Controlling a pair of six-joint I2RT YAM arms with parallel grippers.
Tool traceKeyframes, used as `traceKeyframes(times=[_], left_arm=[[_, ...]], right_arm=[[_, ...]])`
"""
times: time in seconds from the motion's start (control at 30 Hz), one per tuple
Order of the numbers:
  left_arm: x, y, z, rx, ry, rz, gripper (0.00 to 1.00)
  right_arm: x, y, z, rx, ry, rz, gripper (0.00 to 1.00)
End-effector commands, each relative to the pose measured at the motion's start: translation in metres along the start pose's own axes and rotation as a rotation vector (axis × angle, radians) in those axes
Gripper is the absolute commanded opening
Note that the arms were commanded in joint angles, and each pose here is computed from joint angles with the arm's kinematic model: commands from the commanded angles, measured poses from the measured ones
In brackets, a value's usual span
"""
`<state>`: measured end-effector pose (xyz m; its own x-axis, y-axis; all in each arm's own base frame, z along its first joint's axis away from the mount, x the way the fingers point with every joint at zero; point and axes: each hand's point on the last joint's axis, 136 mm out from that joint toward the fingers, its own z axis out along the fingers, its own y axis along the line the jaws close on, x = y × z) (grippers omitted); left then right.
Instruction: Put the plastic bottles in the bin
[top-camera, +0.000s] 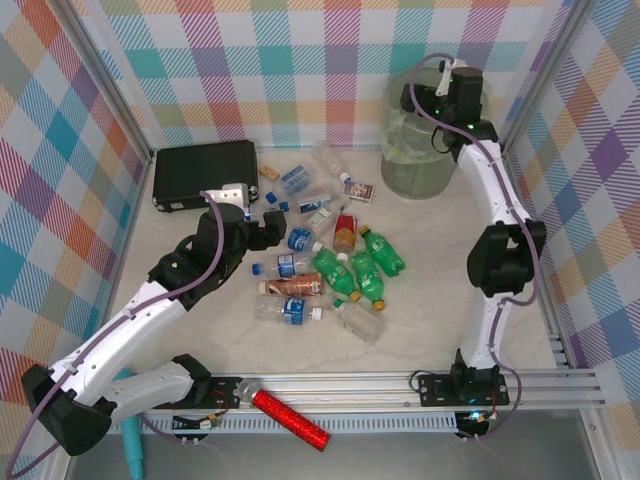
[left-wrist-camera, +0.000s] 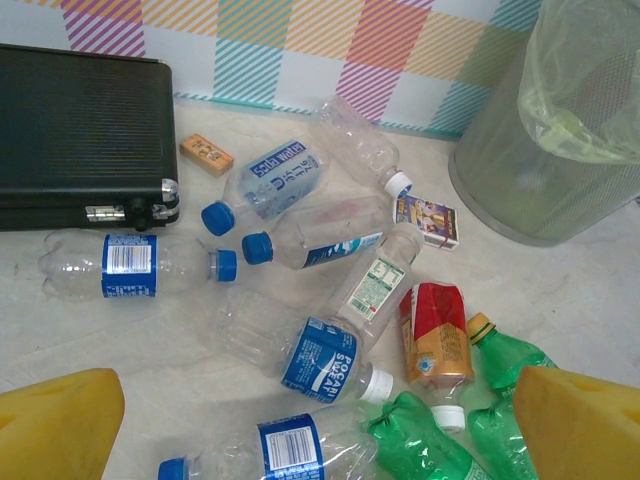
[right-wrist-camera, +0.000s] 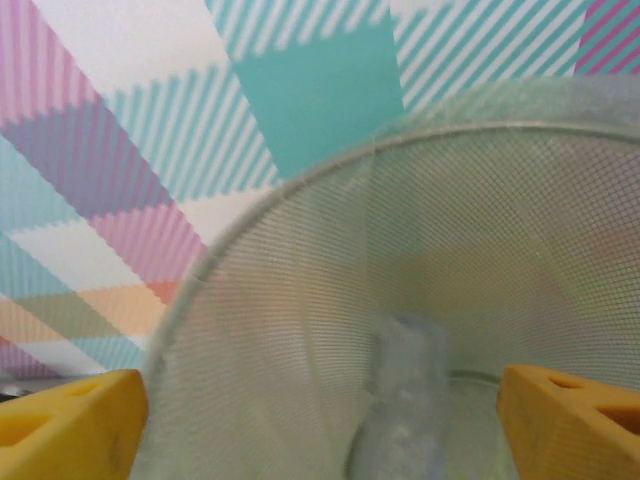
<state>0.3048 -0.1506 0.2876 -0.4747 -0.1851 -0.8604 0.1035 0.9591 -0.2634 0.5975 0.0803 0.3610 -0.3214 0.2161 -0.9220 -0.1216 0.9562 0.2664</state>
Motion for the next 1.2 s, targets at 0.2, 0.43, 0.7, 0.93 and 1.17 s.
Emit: traceKeyframes(times=[0.2, 0.43, 0.7, 0.93, 1.17], left_arm=[[0.009, -0.006, -0.001, 0.039, 0.028, -0.017, 1.00], [0.021, -0.005, -0.003, 0.062, 0.049, -0.033, 0.99], [0.045, 0.000, -0.006, 0.098, 0.072, -0.044, 0.99], [0.073, 0.013, -0.012, 0.103, 0.110, -0.070, 1.00], [0.073, 0.025, -0.023, 0.074, 0.084, -0.059, 1.00]], right_arm=[[-0.014, 0.052, -0.093, -0.116, -0.017, 0.023, 0.99], [0.043, 0.079, -0.133, -0.151, 0.084, -0.001, 0.99], [0.131, 0.089, -0.162, -0.134, 0.263, -0.095, 0.99], [0.198, 0.078, -0.176, -0.087, 0.459, -0.107, 0.99], [0.248, 0.065, -0.183, -0.039, 0.610, -0.118, 0.99]])
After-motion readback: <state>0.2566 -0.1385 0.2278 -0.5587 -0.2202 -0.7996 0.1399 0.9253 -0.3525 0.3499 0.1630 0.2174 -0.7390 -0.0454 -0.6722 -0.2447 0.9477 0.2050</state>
